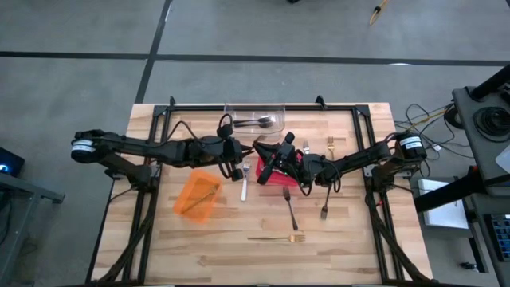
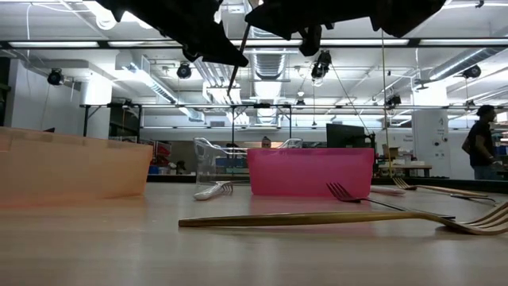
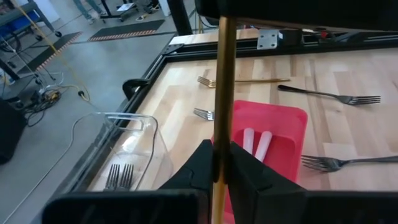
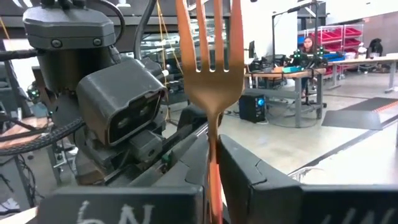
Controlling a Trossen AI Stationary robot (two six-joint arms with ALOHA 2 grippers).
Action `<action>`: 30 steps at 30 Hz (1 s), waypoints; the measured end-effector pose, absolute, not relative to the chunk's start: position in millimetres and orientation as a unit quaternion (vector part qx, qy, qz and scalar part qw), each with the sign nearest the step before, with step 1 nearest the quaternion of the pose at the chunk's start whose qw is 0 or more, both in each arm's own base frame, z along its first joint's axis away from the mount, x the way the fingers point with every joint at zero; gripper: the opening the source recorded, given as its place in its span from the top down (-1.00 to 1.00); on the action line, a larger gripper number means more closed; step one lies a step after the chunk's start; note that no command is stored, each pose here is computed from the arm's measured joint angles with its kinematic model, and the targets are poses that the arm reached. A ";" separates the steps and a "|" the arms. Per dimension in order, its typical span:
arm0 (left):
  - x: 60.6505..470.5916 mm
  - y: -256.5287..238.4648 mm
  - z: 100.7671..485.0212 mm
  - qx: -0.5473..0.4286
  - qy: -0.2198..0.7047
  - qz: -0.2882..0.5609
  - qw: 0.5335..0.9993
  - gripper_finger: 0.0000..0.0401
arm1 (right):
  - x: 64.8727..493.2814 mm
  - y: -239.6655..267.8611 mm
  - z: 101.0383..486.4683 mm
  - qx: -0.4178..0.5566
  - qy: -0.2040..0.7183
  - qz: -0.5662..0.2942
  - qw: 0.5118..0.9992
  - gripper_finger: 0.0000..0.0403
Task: Sort silverware by color (type)
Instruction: Put the gold fork into the orange bin
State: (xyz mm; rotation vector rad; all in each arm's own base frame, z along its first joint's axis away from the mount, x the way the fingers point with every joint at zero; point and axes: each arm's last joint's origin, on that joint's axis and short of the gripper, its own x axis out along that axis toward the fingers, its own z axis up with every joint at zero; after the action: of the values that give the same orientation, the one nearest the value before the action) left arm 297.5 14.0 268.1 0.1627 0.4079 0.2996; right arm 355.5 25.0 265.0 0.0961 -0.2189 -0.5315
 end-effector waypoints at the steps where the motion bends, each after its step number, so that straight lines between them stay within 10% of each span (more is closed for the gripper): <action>1: 297.6 13.9 268.0 0.081 0.202 0.145 0.965 0.96 | 355.5 25.0 265.1 0.050 -0.109 -0.261 0.958 0.84; 14: 282.7 12.2 276.6 0.070 0.219 0.116 0.966 0.96 | 355.8 25.0 262.8 0.050 -0.095 -0.261 0.959 0.30; 30: 256.1 9.6 288.8 0.020 0.244 -0.045 0.969 0.96 | 340.2 32.0 272.7 0.005 0.012 -0.143 0.990 0.20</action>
State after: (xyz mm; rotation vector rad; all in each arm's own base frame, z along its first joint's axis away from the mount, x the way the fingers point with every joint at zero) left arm 256.1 9.6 288.8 0.0405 0.4931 -0.0907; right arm 340.2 32.0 272.7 0.0091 0.0234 -0.2877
